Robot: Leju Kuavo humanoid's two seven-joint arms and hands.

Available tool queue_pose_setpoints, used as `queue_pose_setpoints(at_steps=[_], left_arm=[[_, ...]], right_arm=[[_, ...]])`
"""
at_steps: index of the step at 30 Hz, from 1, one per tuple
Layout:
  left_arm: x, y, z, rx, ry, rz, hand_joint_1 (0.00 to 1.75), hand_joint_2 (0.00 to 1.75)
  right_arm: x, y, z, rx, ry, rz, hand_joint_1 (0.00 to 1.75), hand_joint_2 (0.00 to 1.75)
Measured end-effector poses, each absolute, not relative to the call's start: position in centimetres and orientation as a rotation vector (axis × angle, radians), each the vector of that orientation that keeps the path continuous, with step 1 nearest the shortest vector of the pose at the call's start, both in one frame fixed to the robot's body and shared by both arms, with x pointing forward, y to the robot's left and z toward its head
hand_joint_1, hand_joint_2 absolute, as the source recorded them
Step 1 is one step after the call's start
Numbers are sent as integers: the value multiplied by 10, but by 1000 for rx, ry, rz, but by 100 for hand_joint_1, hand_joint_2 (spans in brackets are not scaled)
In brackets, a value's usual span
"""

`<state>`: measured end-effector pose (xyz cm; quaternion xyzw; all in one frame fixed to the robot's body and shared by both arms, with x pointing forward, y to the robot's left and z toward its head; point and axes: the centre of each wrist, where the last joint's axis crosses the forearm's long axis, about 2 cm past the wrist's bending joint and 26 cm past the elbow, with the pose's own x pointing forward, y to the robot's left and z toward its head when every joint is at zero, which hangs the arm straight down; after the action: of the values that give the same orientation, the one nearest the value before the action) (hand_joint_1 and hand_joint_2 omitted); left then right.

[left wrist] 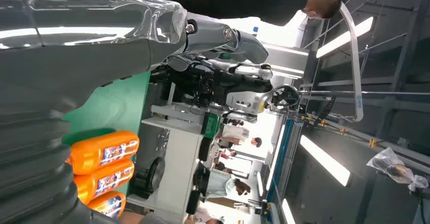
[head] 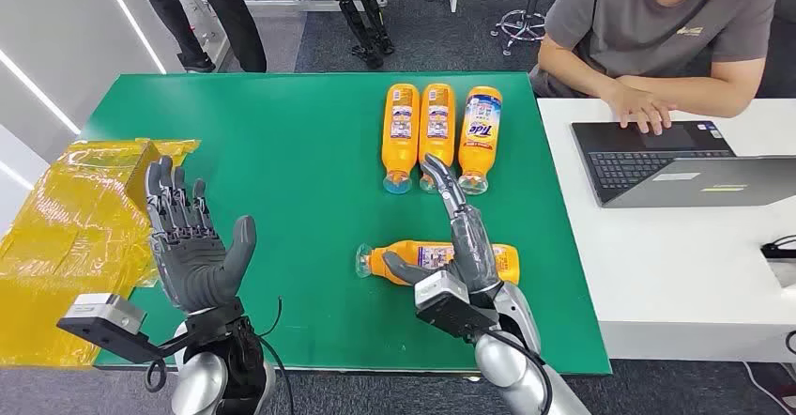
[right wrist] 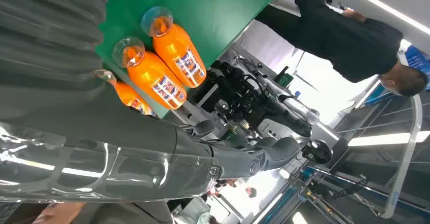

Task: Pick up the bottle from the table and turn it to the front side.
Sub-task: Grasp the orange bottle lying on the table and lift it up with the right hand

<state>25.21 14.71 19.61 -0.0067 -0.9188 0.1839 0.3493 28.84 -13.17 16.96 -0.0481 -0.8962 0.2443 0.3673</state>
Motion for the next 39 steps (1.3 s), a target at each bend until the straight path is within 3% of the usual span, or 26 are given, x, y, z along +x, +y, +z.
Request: queue_pose_setpoints(at_steps=[4, 16, 39], left_arm=[[252, 147, 196, -22, -2382, 474, 0, 175], [252, 148, 195, -50, -2385, 462, 0, 175], [271, 144, 199, -177, -2388, 435, 0, 175]], right_arm=[[291, -130, 170, -125, -2264, 691, 0, 175], [336, -150, 171, -261, -1900, 1313, 0, 175], [408, -262, 188, -500, -1274, 1768, 0, 175]])
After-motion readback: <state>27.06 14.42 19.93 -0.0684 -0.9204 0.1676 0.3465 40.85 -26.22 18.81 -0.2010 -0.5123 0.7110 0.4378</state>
